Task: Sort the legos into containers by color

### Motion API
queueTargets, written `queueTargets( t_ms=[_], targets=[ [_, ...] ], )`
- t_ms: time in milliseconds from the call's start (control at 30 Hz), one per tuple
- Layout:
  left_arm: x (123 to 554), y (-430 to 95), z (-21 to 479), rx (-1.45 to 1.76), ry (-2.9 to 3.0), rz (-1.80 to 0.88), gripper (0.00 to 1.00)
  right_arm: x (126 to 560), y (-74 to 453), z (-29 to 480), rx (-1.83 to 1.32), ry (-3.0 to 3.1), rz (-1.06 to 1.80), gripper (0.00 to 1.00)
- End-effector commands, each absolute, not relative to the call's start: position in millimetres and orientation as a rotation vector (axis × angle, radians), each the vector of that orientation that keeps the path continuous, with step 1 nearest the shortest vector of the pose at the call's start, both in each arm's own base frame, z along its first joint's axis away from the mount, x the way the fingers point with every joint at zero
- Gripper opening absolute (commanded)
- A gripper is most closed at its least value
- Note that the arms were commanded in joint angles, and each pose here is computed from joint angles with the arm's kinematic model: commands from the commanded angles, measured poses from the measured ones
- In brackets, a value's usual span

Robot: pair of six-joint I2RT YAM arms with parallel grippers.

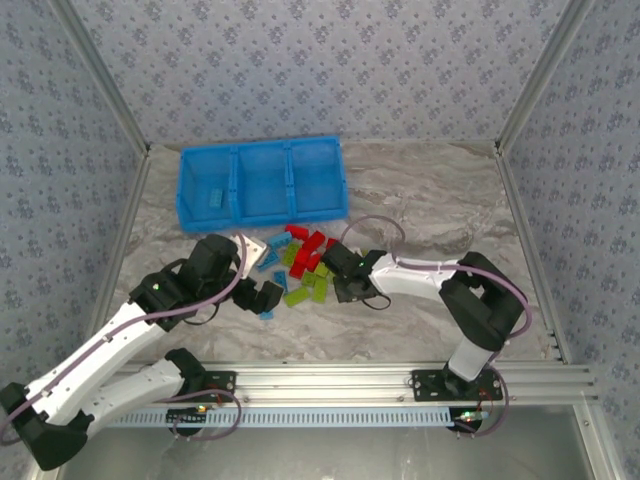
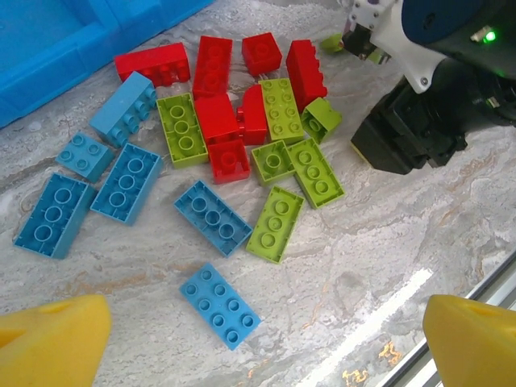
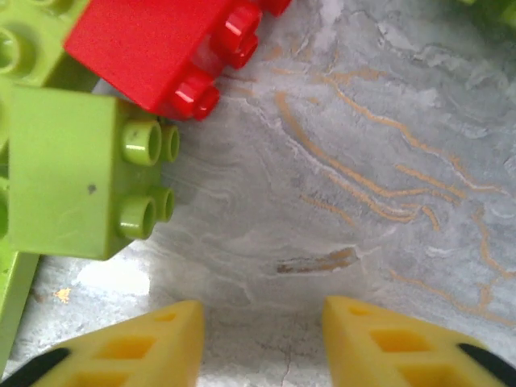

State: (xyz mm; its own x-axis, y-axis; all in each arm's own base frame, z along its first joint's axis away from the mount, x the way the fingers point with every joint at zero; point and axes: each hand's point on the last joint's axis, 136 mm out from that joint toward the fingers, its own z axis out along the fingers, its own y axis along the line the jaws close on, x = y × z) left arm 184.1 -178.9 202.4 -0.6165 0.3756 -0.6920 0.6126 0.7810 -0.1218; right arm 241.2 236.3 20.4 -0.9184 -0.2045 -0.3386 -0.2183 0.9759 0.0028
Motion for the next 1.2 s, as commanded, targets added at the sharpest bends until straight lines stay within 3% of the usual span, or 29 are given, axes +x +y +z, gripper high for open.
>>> queueTargets(
  t_ms=[0,133,167,267,300,467,600,800,933,1067,1167],
  targets=[
    [186,-176,212,0.72,2.255,-0.445,0.99,240,225,37,-0.246,2.727,0.024,0.38],
    [189,-166,220,0.675,2.217,-0.4,0.99,242,223,78,-0.224,2.605,0.102,0.35],
    [191,-162,222,0.658,2.205,-0.378,0.99,244,221,89,-0.224,2.58,0.123,0.39],
    [192,-152,226,0.621,2.185,-0.345,0.99,259,196,109,-0.143,2.545,0.068,0.69],
    [191,-150,227,0.613,2.179,-0.343,0.99,267,185,111,-0.154,2.545,0.04,0.74],
    [191,-145,230,0.588,2.16,-0.333,0.99,326,141,102,-0.19,2.578,0.001,0.83],
    [191,-143,228,0.581,2.17,-0.323,0.99,369,116,77,-0.222,2.703,-0.003,1.0],
    [193,-139,227,0.571,2.177,-0.304,0.99,416,111,53,-0.329,2.776,0.016,1.0],
    [193,-139,227,0.566,2.177,-0.316,0.99,420,112,34,-0.369,2.857,0.029,0.98],
    [194,-138,227,0.555,2.181,-0.321,0.99,410,121,20,-0.365,2.917,0.112,0.88],
    [195,-138,228,0.541,2.179,-0.341,0.99,402,118,12,-0.331,2.947,0.096,0.72]
  ],
)
